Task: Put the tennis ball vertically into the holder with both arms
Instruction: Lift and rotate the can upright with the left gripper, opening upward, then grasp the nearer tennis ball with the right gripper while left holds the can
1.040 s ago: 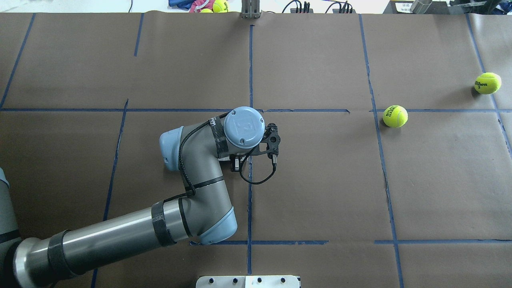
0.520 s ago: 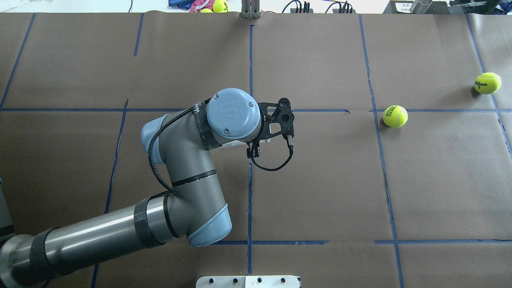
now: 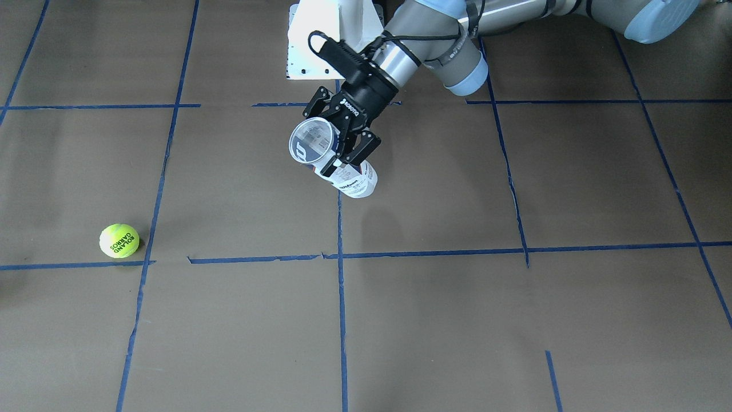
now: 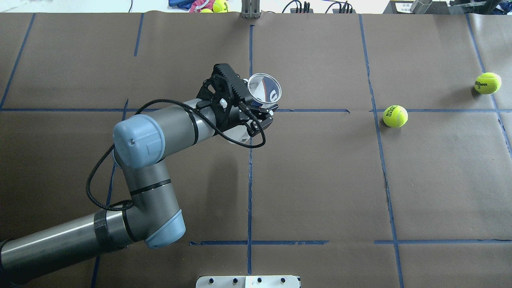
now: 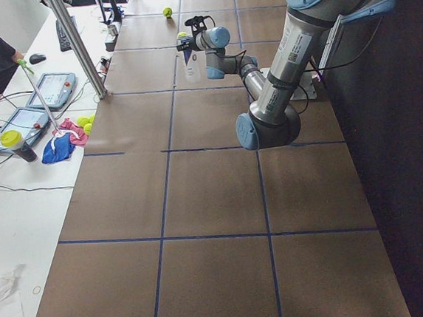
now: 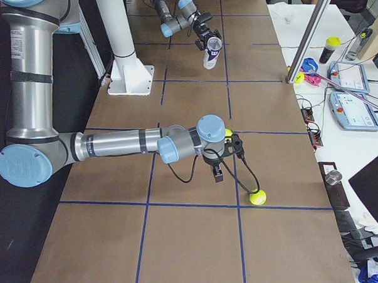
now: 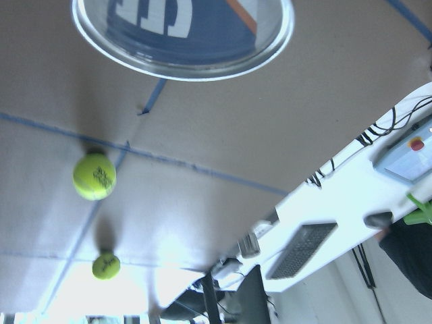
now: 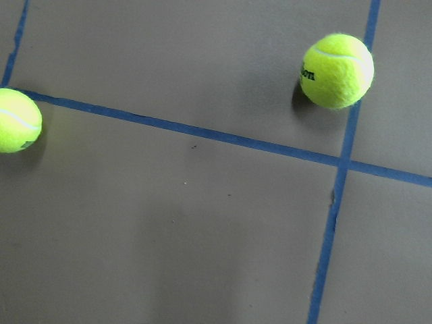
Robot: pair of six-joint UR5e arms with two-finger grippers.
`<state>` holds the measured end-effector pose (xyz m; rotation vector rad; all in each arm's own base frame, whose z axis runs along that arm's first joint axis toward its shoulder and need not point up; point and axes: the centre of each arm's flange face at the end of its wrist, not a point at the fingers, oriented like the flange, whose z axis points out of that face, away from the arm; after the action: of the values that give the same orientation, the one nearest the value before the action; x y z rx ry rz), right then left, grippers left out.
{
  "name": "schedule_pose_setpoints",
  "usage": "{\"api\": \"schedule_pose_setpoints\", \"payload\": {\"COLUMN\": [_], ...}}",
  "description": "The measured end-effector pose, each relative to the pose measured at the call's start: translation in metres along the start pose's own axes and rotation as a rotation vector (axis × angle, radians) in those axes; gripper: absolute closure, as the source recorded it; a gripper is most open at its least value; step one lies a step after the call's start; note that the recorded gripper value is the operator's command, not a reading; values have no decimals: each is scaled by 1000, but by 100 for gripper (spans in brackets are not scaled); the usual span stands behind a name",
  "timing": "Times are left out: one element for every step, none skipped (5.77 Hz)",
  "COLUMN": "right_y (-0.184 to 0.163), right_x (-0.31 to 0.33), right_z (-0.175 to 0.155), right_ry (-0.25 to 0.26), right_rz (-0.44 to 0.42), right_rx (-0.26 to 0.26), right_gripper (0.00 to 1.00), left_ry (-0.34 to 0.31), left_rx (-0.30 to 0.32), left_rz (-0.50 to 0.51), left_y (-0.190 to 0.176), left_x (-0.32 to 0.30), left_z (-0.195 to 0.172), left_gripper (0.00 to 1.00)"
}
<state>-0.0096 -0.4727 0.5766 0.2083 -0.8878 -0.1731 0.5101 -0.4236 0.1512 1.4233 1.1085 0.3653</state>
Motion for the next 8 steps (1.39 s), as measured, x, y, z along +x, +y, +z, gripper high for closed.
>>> {"api": "schedule_pose_setpoints", "payload": {"right_y": [-18,-39,-60,-76,-88,-97,-105,-111], "right_x": [-20,-46,-72,-98,-124,-150,-168,-176], "right_z": [0,2,4,11,30,52,70,86], "right_ry": [-27,-45,-61,-72,-45,6,39,55], "right_rz": [18,49,95,128,113,87,78,76], "right_rx": [6,10,13,6,-5,-6,-8,-20], "right_gripper": [1,1,1,1,1,1,1,1], "left_ry": [-26,-41,-45,-49,-48,-43,-40,-42], "left_rx": [112,183,218,232,232,225,225,233], "left_rz": [-62,-103,-128,-141,-147,-150,-156,-165], "left_y": [35,58,70,81,91,99,102,106], "left_x": [5,13,21,27,32,39,44,49], "left_z": [1,-1,-4,-5,-4,-4,-5,-6], "left_gripper": [25,25,25,25,25,25,25,25]}}
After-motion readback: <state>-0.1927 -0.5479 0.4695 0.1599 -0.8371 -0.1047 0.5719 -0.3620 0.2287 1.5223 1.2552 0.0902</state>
